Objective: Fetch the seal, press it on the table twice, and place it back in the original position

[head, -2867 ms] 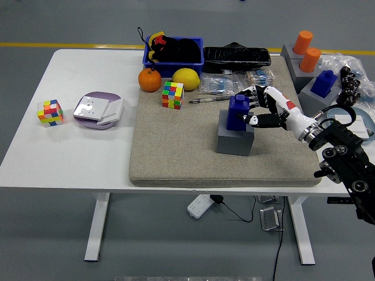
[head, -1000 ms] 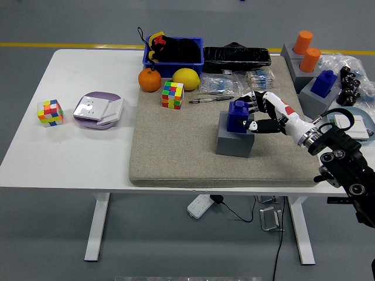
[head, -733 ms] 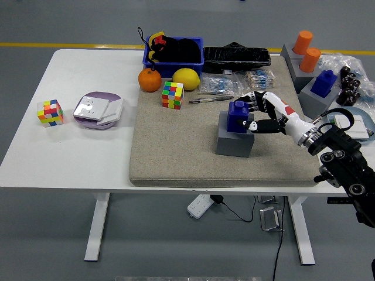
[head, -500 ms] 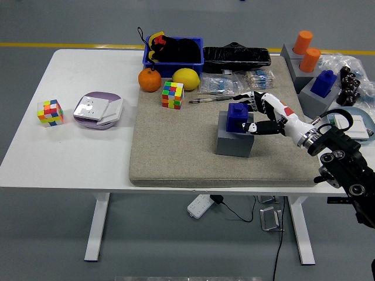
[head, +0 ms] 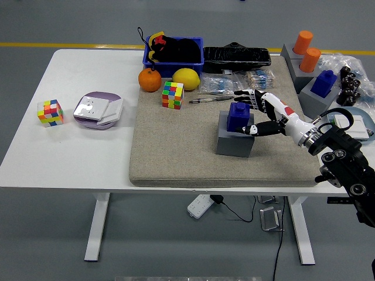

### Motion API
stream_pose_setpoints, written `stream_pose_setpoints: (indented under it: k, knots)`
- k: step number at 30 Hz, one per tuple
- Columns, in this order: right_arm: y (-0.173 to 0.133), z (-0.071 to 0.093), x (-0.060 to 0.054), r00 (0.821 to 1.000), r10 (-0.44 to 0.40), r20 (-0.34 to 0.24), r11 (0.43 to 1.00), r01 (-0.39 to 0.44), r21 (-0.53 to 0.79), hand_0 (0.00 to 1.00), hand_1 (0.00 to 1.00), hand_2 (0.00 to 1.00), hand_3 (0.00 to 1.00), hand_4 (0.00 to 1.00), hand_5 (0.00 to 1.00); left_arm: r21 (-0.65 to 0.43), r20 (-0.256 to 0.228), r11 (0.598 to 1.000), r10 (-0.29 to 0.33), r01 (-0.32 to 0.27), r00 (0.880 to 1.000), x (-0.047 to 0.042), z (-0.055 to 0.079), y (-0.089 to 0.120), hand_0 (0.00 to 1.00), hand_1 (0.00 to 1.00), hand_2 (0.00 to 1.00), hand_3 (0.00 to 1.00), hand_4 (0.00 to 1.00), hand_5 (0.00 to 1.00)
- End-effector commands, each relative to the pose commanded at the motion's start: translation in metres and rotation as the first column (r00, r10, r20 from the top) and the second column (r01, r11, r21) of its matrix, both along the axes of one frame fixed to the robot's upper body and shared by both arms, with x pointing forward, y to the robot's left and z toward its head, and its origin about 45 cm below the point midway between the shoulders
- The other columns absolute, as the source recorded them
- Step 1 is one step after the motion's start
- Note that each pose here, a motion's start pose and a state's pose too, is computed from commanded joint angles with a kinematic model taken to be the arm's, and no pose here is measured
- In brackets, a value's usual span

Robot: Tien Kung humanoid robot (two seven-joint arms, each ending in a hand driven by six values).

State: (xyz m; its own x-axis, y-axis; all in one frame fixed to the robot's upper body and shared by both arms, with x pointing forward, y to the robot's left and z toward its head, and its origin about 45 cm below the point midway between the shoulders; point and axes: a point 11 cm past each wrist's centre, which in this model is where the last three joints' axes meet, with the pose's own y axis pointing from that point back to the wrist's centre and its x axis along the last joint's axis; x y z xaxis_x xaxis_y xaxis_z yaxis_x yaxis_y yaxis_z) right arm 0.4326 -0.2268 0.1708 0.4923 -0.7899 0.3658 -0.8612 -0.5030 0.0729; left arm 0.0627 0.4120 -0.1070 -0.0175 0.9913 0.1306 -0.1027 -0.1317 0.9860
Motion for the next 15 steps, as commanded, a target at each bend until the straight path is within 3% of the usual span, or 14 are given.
stream_pose_setpoints:
  k: [1, 6, 7, 12, 13, 15]
  knots:
    - [-0.001, 0.000, 0.000, 1.000, 0.000, -0.002, 1.000, 0.000, 0.000, 0.915, 0.908, 0.894, 0.903, 0.998, 0.176, -0.001, 0.000, 1.000, 0.000, 0.000, 1.000, 0.0001, 0.000, 0.000, 0.815, 0.819, 0.789, 0.840, 0.795, 0.395]
    - [-0.004, 0.002, 0.001, 1.000, 0.017, -0.023, 1.000, -0.017, -0.005, 0.915, 0.908, 0.894, 0.903, 0.998, 0.176, -0.002, 0.001, 1.000, 0.001, -0.001, 1.000, 0.0004, 0.000, -0.001, 0.815, 0.819, 0.789, 0.840, 0.795, 0.395]
    - [-0.005, 0.003, 0.001, 0.999, 0.028, -0.031, 1.000, -0.029, -0.008, 0.998, 0.983, 0.972, 0.998, 0.998, 0.379, -0.002, 0.001, 1.000, 0.001, -0.001, 1.000, 0.0003, 0.000, -0.001, 0.815, 0.820, 0.789, 0.840, 0.795, 0.395]
    - [-0.008, 0.007, 0.000, 0.998, 0.052, -0.044, 0.998, -0.053, -0.021, 0.998, 0.983, 0.972, 0.998, 0.998, 0.379, -0.003, 0.000, 1.000, 0.003, -0.003, 1.000, -0.0007, -0.001, -0.002, 0.815, 0.820, 0.789, 0.840, 0.795, 0.395]
    - [-0.009, 0.008, 0.000, 0.997, 0.056, -0.046, 0.998, -0.057, -0.025, 0.998, 0.998, 0.998, 0.998, 0.998, 0.621, -0.004, -0.001, 1.000, 0.003, -0.003, 1.000, -0.0009, -0.001, -0.002, 0.815, 0.820, 0.789, 0.840, 0.795, 0.395]
    - [-0.013, 0.011, 0.000, 0.997, 0.058, -0.049, 0.998, -0.060, -0.027, 0.998, 0.998, 0.998, 0.998, 0.998, 0.621, -0.004, 0.001, 1.000, 0.005, -0.005, 1.000, -0.0003, -0.001, -0.002, 0.815, 0.820, 0.789, 0.840, 0.795, 0.395]
